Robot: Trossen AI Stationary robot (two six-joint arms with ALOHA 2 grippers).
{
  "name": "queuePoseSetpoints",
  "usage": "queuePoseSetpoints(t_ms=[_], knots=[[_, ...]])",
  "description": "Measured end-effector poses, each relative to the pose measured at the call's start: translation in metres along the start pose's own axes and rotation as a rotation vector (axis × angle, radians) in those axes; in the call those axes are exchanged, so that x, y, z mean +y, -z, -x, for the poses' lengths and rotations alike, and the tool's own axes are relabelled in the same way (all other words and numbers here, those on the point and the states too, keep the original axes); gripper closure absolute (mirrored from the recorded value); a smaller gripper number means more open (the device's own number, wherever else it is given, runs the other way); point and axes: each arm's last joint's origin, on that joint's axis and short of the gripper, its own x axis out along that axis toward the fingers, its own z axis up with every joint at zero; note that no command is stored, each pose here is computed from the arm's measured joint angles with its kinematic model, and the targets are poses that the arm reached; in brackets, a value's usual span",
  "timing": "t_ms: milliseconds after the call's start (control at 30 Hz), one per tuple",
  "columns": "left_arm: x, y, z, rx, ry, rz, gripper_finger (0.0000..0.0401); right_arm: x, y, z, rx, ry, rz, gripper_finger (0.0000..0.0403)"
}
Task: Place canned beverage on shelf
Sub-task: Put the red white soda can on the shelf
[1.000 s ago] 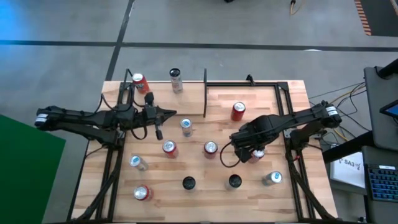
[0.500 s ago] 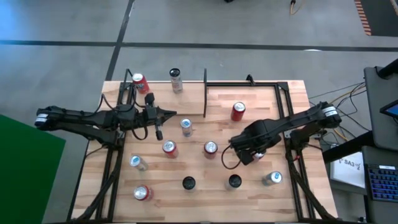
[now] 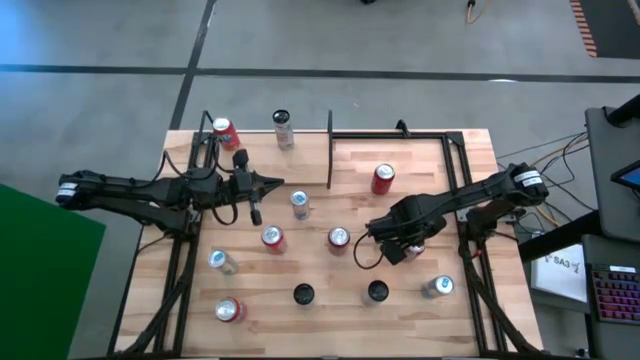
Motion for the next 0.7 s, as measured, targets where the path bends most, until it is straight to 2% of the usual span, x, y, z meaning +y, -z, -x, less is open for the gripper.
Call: queuePoseSetpoints(t_ms=[233, 333, 500, 700], knots=[[0.0, 0.0, 0.0, 0.0, 0.0, 0.0, 0.0401, 0.0, -0.012, -0.022, -0.013, -0.058, 0.032, 0.0025], [0.0, 0.0, 0.0, 0.0, 0.0, 0.0, 0.0401, -0.002, -0.012, -0.028, -0.003, -0.054, 0.031, 0.0047], [0.0, 0.0, 0.0, -0.001, 0.0, 0.0, 0.0401, -0.004, -0.012, -0.03, 0.011, -0.052, 0.018, 0.0115], [0.0, -0.001, 0.0, -0.005, -0.001, 0.002, 0.0401, -0.002, -0.013, -0.018, -0.012, -0.068, 0.005, 0.0115]])
